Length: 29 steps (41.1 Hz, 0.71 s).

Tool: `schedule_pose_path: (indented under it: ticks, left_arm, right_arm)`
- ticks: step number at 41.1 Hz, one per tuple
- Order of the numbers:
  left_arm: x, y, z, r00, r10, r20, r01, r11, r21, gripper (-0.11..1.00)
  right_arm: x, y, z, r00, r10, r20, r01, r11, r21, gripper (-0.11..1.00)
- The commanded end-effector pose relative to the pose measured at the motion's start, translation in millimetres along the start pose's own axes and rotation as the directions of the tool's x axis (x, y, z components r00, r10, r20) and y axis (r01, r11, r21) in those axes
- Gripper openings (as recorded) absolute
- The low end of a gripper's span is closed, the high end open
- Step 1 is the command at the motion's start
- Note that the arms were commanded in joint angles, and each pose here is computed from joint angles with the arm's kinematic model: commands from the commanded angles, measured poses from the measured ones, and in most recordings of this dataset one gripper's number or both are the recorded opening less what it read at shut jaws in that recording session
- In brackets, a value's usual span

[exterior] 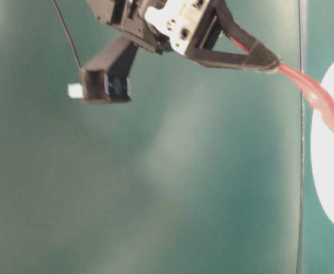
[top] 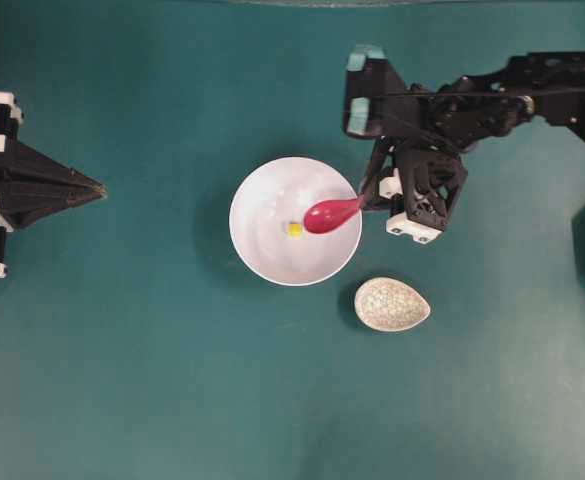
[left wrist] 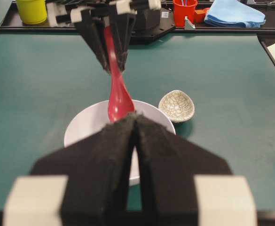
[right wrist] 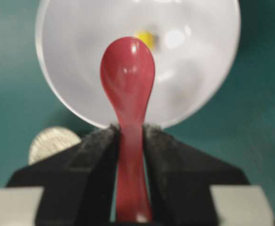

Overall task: Scoop the yellow hexagonal prism block from the bowl with a spoon using the right arm.
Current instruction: 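Lower the spoon bowl into the white bowl beside the yellow block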

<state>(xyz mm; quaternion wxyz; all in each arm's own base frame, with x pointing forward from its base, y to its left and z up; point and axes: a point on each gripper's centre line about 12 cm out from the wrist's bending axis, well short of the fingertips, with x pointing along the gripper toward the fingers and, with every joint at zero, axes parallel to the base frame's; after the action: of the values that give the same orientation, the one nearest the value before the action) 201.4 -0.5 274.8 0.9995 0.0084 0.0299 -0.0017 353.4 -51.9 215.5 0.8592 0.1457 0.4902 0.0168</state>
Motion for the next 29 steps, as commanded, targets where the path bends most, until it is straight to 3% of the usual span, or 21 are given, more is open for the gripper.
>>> schedule_pose_path:
  ticks: [1, 6, 29]
  left_arm:
    - [2.1, 0.2, 13.3, 0.999, 0.0, 0.038, 0.0, 1.0, 0.003, 0.02]
    - [2.1, 0.2, 13.1, 0.999, 0.0, 0.037, 0.0, 1.0, 0.005, 0.02]
    - [2.4, 0.2, 14.5, 0.999, 0.0, 0.046, -0.001, 1.0, 0.006, 0.02]
  right_arm:
    - [-8.9, -1.0, 9.2, 1.0, -0.025, -0.003, 0.025, 1.0, -0.012, 0.25]
    - [-5.9, -2.3, 8.6, 0.998, -0.049, -0.034, 0.048, 0.999, -0.015, 0.25]
    - [24.0, 3.1, 13.8, 0.995, -0.037, -0.087, 0.035, 0.999, -0.024, 0.25]
